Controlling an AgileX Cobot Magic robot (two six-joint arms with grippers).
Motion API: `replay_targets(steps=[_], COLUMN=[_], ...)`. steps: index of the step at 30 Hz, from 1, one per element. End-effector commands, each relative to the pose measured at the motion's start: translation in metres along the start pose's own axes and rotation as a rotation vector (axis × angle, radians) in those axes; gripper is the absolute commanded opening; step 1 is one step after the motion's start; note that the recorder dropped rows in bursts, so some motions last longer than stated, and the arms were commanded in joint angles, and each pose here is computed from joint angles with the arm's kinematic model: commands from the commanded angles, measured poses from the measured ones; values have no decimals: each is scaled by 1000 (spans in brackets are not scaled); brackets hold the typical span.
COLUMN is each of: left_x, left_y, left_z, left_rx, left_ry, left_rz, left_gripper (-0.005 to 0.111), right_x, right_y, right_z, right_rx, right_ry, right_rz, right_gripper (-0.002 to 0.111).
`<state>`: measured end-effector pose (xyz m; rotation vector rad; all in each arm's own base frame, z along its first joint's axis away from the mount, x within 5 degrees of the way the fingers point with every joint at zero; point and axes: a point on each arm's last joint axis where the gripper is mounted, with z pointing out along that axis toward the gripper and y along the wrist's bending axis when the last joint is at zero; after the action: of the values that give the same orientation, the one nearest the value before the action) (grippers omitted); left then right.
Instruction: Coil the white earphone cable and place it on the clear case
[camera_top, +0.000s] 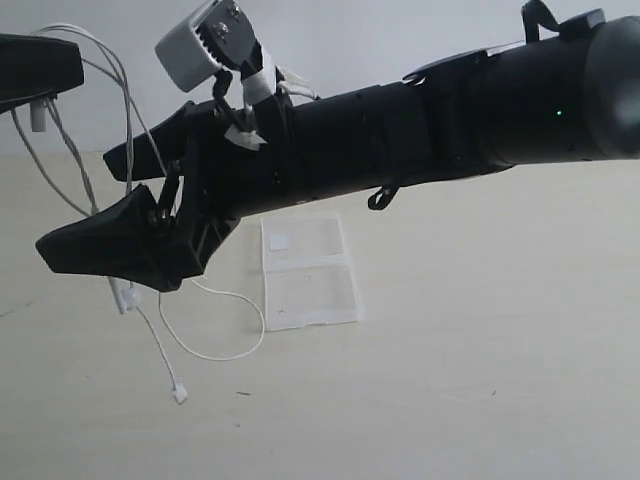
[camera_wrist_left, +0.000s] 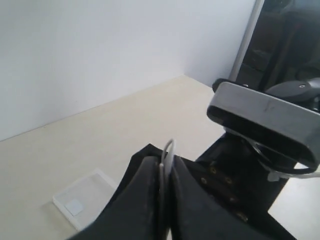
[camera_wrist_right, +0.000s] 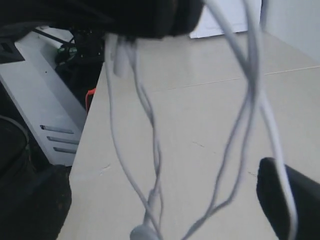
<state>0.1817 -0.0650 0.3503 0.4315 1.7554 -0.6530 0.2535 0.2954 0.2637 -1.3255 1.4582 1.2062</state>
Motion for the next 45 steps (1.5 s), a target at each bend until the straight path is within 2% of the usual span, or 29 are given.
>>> replay_targets(steps=[1, 14, 19, 25, 29, 30, 33, 36, 43, 45], left_x=[-8, -17, -20, -17, -10, -10, -9, -10, -11, -11], left_y=[3, 3, 2, 2, -3, -5, -7, -5, -2, -2], left_z=[-2, -4, -4, 1, 22, 25, 27, 27, 27, 27], left_rx=[-49, -68, -54, -31, 10, 3, -15, -46, -70, -72], left_ry=[-37, -68, -96, -73, -42, -48, -49, -54, -60, -60], left_rz=[14, 28, -19, -30, -8, -1, 28, 27, 18, 18], left_gripper=[0, 0, 0, 0, 0, 0, 0, 0, 0, 0], right_x=[1, 0, 0, 0, 0, 0, 0, 0, 3, 2], right_y=[0, 1, 1, 1, 1, 1, 1, 1, -5, -5], right_z=[1, 1, 1, 1, 1, 1, 1, 1, 1, 1], right_rx=[-33, -38, -38, -45, -45, -45, -43, -42, 23, 23], right_ry=[-42, -44, -44, -46, -46, -46, -46, -45, -19, -21], right_rz=[27, 27, 29, 46, 46, 46, 46, 46, 55, 53], right_gripper=[96, 96, 96, 87, 84, 81, 53, 35, 30, 20])
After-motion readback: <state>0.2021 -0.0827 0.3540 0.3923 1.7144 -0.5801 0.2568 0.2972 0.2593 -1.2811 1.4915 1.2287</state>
